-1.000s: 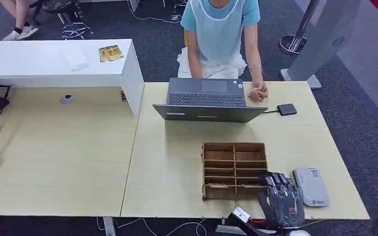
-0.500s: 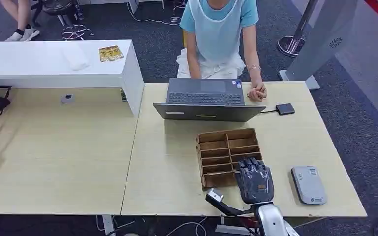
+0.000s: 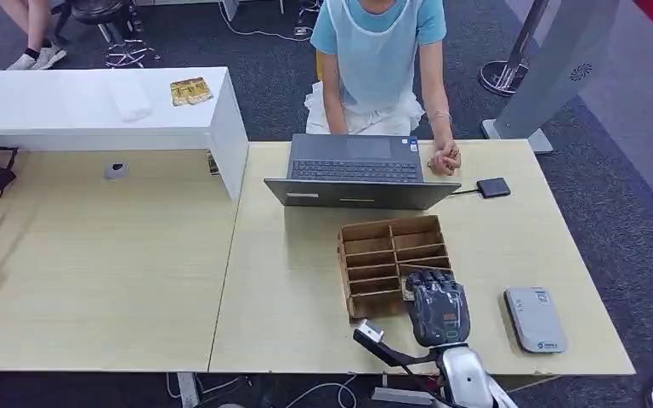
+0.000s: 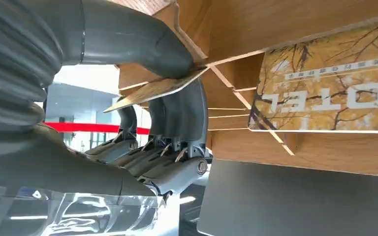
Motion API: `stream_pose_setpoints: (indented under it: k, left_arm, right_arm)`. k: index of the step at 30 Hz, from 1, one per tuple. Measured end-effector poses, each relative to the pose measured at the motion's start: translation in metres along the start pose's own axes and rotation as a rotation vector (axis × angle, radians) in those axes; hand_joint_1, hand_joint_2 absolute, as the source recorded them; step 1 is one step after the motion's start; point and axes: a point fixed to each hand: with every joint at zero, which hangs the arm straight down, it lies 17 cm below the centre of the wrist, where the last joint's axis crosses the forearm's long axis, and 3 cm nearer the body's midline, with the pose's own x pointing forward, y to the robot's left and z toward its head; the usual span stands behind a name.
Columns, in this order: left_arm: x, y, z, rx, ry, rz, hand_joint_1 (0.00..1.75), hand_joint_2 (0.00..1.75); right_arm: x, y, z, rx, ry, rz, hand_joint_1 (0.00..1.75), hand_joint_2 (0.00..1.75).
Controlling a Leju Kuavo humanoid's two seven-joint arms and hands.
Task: Pass the card to the sensor for recognition and then transmit it.
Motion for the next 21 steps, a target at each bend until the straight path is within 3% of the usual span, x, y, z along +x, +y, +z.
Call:
stream_pose_setpoints:
  k: [16,21]
  left_arm:
    - [0.000,-0.001,0.001,-0.005,0.020,0.013,0.00,0.00]
    - [0.000,-0.002,0.001,-0.009,0.022,0.018,0.00,0.00]
  right_arm:
    - [0.003,-0.001,-0.009,-0.006,-0.012,-0.009,1.26,1.75]
    - [0.004,0.000,-0.011,-0.004,-0.012,-0.012,1.12,1.75]
